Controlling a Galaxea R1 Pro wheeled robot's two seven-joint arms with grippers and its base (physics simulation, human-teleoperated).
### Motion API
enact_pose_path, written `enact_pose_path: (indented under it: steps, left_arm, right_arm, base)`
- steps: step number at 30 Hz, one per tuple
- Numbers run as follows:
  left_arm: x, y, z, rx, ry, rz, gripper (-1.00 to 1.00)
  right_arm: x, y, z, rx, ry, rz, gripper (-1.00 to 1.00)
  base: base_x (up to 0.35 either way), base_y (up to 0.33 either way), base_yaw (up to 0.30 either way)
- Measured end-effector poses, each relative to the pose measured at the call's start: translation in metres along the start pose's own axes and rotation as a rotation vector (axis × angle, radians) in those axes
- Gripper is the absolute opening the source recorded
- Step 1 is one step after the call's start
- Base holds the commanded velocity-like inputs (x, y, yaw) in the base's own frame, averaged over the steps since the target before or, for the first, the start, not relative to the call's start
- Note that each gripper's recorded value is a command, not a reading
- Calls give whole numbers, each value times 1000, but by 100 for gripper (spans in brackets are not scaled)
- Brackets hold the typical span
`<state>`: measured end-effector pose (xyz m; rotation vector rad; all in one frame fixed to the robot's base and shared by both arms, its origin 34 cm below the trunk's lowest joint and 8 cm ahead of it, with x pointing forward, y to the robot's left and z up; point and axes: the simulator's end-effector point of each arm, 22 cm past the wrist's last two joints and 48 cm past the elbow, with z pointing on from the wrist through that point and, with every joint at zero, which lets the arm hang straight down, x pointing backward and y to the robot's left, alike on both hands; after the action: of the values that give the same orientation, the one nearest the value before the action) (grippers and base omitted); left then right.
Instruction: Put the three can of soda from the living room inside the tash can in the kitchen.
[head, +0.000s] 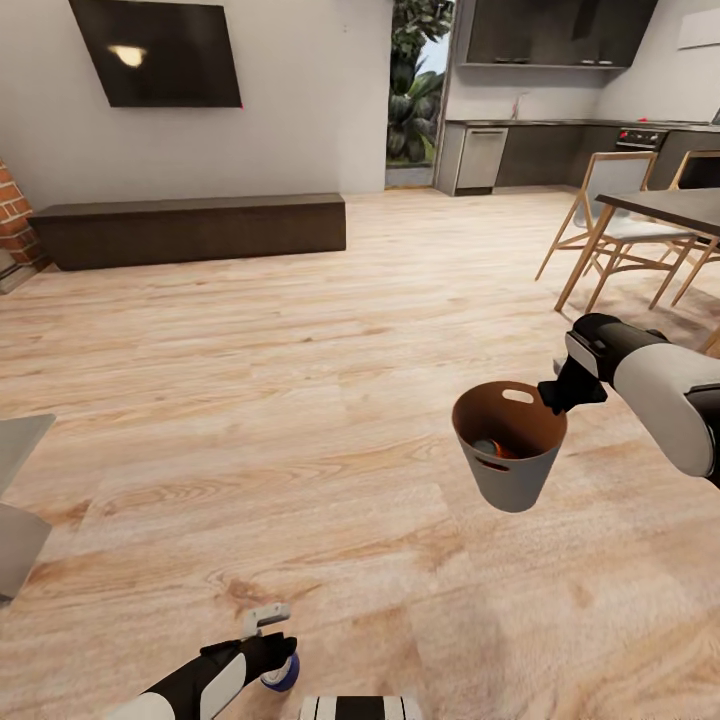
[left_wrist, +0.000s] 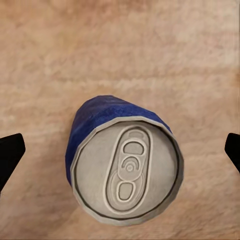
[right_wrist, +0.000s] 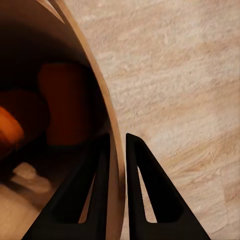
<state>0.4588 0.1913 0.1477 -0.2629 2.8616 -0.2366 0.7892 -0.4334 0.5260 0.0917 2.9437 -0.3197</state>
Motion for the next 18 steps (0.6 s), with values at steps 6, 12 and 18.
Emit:
enact_pose_path:
  steps: [6, 12, 18]
  left_arm:
    - [6, 3, 7, -5, 4, -4, 100]
    - [5, 4, 8, -6, -6, -4, 100]
    - [11, 6, 14, -10, -1, -2, 100]
  right_arm:
    - [4, 1, 18, 13, 26, -11, -100]
    - [4, 3, 20, 10, 28, -12, -100]
    - [7, 7, 35, 6, 48, -14, -100]
  base:
    - [0, 0, 0]
    - [0, 0, 0]
    - [0, 0, 0]
